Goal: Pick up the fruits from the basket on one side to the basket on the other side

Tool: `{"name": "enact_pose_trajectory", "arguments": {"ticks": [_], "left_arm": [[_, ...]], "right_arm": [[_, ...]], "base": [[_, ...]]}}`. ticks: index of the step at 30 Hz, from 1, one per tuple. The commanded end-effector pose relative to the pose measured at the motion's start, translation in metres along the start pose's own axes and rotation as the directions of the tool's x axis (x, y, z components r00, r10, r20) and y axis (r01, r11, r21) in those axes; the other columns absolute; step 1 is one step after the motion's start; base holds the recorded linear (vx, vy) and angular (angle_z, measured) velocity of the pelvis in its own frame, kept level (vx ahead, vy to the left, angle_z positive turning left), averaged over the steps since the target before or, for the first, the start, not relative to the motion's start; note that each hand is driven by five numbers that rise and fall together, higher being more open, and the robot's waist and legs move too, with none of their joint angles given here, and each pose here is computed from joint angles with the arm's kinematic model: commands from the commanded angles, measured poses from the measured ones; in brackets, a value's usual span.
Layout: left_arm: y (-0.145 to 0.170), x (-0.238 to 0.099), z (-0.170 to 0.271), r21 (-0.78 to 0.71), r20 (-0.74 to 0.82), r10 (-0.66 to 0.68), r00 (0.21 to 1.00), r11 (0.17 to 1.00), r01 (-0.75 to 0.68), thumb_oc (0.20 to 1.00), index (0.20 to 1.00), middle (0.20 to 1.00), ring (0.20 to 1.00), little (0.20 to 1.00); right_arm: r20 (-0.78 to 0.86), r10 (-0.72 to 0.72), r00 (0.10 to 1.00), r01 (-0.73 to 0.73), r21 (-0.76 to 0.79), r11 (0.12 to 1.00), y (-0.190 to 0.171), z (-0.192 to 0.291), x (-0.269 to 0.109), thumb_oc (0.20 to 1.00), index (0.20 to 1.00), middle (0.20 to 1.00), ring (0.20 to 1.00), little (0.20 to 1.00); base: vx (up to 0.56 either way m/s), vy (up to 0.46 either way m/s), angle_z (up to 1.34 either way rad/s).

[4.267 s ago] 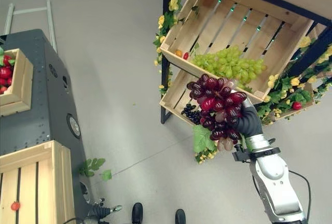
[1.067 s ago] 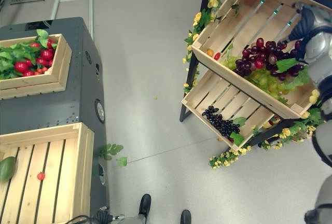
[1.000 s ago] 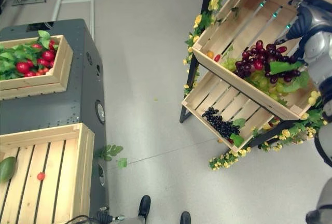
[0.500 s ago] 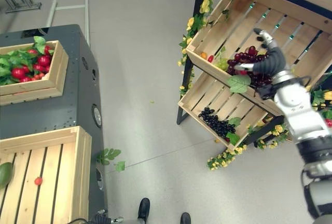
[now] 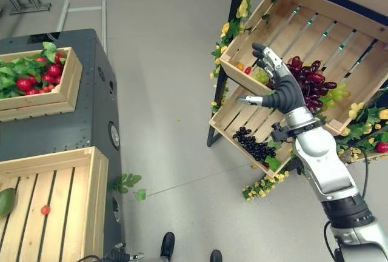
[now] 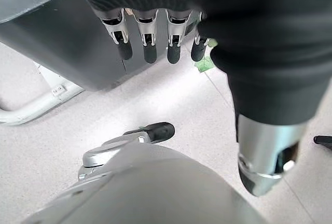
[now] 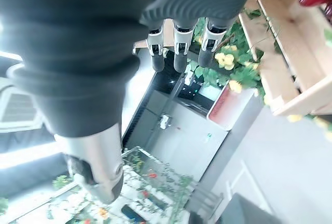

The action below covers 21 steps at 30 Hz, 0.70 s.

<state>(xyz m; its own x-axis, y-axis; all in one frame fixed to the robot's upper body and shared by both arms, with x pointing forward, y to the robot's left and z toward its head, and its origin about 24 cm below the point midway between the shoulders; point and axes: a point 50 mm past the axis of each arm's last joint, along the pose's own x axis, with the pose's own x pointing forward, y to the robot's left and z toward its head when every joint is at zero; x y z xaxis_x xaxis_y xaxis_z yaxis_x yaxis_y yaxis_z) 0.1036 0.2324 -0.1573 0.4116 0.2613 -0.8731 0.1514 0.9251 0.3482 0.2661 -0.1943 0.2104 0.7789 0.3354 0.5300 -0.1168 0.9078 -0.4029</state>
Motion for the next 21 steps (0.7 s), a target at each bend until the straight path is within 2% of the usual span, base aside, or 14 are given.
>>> {"name": "enact_pose_trajectory", "arguments": {"ticks": [1,5,9,14,17,18,21], "left_arm": [[-0.019,-0.001,-0.002,0.013,-0.032,-0.027,0.999,1.000,0.028,1.000,1.000,1.000,1.000,1.000],[-0.009,0.001,0.002,-0.117,-0.035,0.028,0.999,0.993,-0.032,1.000,1.000,1.000,1.000,1.000],[-0.009,0.000,-0.001,-0.185,-0.042,0.045,0.998,0.981,-0.052,1.000,1.000,1.000,1.000,1.000],[-0.013,0.000,0.006,-0.187,0.008,0.046,0.999,0.981,-0.043,1.000,1.000,1.000,1.000,1.000],[-0.017,-0.001,0.007,-0.215,0.023,0.045,0.999,0.976,-0.039,1.000,1.000,1.000,1.000,1.000],[-0.018,-0.002,0.009,-0.236,0.037,0.049,0.998,0.971,-0.039,1.000,1.000,1.000,1.000,1.000],[-0.021,-0.002,0.012,-0.265,0.050,0.049,0.998,0.964,-0.034,1.000,1.000,1.000,1.000,1.000]], "right_arm": [[0.098,-0.013,0.995,0.009,0.048,0.999,0.002,0.013,-0.009,1.000,1.000,1.000,1.000,1.000],[0.046,-0.013,0.999,0.009,0.069,0.998,0.013,0.005,-0.030,1.000,1.000,1.000,1.000,1.000],[-0.068,-0.034,0.997,0.040,0.084,0.996,0.021,-0.010,-0.056,1.000,1.000,1.000,1.000,1.000],[-0.181,-0.070,0.981,0.080,0.049,0.996,0.025,-0.024,-0.083,1.000,1.000,1.000,1.000,1.000],[-0.239,-0.031,0.970,0.043,0.045,0.998,0.034,-0.031,-0.093,1.000,1.000,1.000,1.000,1.000],[-0.297,-0.024,0.954,0.053,0.091,0.994,0.039,-0.040,-0.103,1.000,1.000,1.000,1.000,1.000],[-0.341,-0.009,0.940,0.031,0.059,0.998,0.042,-0.049,-0.108,1.000,1.000,1.000,1.000,1.000]], "base": [[0.00,0.000,0.00],[-0.03,-0.002,0.13],[0.02,-0.016,0.57],[0.02,-0.127,1.14],[-0.03,-0.160,0.63],[-0.08,-0.152,0.21],[-0.09,-0.155,0.56]]}}
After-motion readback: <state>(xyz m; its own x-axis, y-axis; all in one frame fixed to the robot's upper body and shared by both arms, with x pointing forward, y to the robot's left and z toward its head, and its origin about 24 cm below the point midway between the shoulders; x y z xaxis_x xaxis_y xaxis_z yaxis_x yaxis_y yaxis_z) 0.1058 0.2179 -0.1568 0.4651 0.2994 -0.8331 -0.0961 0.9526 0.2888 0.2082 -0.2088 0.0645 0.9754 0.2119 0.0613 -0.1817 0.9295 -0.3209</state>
